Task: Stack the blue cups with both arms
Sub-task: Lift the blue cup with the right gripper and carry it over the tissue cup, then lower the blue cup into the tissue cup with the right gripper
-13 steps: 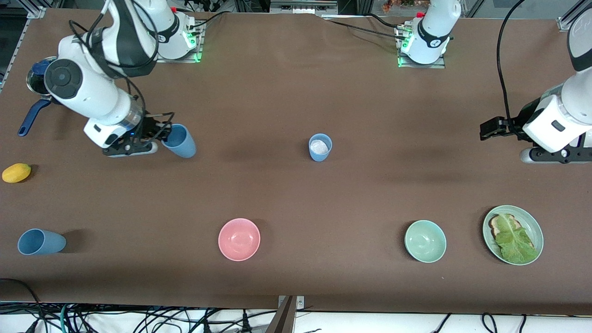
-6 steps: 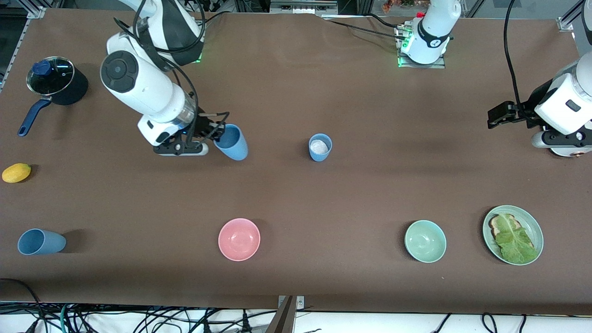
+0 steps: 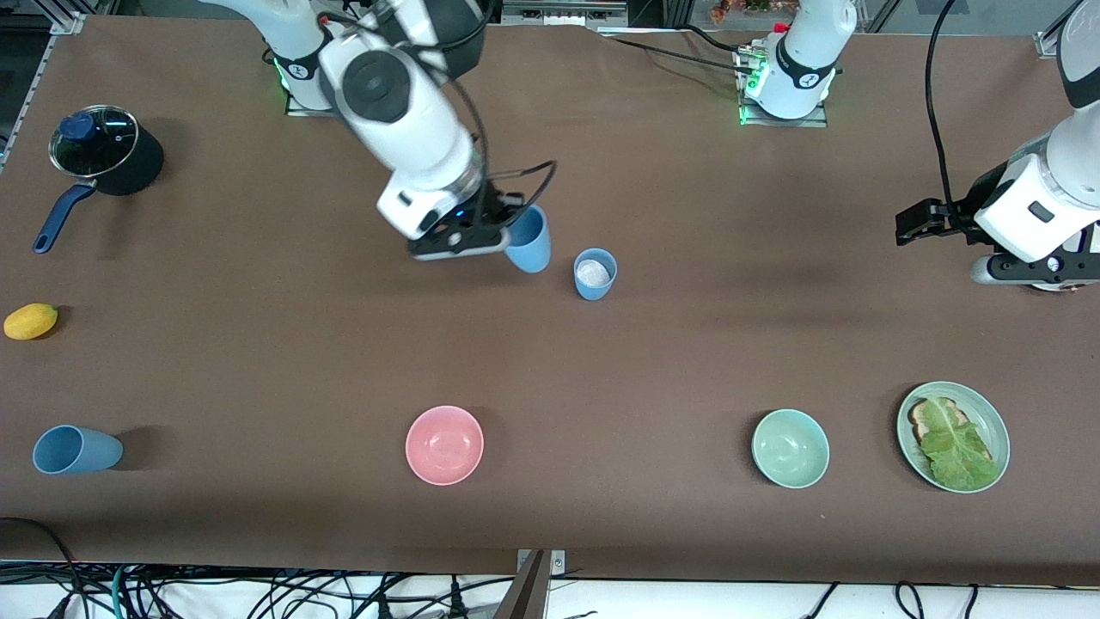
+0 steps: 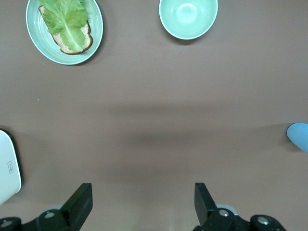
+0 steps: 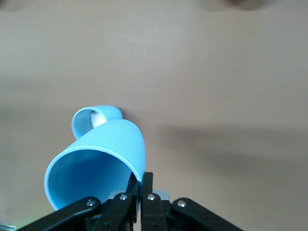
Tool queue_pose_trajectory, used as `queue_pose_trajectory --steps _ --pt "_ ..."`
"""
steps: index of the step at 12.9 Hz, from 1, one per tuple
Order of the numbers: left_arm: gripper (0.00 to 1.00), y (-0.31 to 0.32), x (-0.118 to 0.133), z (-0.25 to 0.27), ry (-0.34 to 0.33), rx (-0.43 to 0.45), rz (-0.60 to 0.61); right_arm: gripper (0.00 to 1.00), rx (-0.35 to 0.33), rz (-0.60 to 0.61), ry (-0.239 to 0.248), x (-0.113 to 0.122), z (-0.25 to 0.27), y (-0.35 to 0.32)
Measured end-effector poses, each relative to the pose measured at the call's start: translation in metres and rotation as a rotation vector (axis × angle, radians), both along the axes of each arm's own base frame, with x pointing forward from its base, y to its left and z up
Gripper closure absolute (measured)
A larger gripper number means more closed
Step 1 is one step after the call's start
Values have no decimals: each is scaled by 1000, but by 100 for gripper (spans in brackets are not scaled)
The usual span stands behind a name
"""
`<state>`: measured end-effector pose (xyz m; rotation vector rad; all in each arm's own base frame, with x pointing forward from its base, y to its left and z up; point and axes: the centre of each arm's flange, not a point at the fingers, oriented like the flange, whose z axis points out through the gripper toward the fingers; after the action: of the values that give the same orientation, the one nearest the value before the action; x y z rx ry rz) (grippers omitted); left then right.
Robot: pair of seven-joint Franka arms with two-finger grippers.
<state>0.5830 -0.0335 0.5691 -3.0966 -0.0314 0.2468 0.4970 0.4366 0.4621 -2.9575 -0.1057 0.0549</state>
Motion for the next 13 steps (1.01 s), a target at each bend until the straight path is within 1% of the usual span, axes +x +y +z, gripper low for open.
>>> queue_pose_trajectory --steps 2,4,6,9,10,11,12,13 --pt "6 0 -3 0 -1 3 0 96 4 -5 -22 -16 15 24" --pt "6 -1 -5 1 -7 5 -1 96 -7 -11 -42 -26 26 41" --pt "6 -2 -9 0 -17 9 -2 96 -42 -17 -54 -35 17 61" --pt "6 -3 -11 -12 -25 12 -3 96 -98 -8 -54 -57 -13 92" --pt "5 -2 -10 -19 -27 11 -5 96 -110 -10 -56 -60 -19 96" --pt "5 -2 -9 -25 -29 10 -10 96 -110 -14 -60 -58 -23 97" --pt "6 -1 -9 -31 -32 9 -18 96 -102 -23 -69 -51 -28 97" --pt "6 1 -9 -37 -36 8 -21 96 -98 -39 -76 -38 -36 95"
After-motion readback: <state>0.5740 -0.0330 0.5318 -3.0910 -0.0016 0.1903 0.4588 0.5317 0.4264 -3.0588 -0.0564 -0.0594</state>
